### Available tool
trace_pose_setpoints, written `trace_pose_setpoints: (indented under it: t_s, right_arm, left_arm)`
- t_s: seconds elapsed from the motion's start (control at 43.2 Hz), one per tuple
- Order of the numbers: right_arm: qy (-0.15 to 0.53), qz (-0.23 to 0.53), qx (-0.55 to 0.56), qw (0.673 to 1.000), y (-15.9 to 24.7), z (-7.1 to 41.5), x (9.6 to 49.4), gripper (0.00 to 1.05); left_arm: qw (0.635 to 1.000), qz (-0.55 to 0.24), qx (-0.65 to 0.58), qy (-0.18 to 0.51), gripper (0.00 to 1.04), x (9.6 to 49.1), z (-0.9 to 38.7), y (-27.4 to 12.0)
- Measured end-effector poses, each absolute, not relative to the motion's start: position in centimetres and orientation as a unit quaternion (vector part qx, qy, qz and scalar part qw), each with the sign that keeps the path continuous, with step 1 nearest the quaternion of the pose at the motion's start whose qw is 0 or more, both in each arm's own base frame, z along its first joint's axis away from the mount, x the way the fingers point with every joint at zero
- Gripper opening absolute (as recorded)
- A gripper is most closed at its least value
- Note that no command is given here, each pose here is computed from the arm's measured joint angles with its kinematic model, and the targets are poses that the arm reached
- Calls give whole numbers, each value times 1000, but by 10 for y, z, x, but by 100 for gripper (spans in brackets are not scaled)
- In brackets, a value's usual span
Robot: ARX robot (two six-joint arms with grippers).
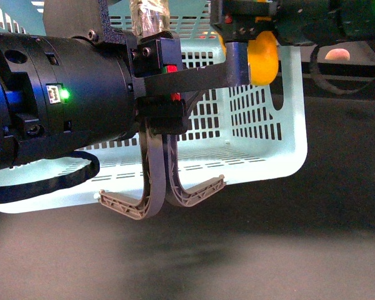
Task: Pick mango with right arm and hold basket with left
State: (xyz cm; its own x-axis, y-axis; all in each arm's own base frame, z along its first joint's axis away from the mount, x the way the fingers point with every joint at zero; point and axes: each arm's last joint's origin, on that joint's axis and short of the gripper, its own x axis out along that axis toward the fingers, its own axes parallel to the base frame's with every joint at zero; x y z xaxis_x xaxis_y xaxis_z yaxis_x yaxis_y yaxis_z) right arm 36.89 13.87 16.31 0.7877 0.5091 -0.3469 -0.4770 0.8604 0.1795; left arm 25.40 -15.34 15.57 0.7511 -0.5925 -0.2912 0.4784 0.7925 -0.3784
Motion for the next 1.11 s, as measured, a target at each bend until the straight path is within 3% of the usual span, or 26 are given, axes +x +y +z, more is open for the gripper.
trace_pose_setpoints:
  t_s: [0.301, 0.694, 1.11]
  right_arm:
    - [163, 240, 48, 956, 139, 170, 365, 98]
    - [86, 51, 62, 993, 63, 215, 290, 96]
    - [95, -157, 74, 980, 24, 193, 173, 96]
  left_arm:
    - [924, -291, -142, 202, 7, 254, 156, -153]
    - [925, -287, -141, 206, 7, 253, 153, -153]
    - [924, -290, -142, 207, 7, 253, 153, -153]
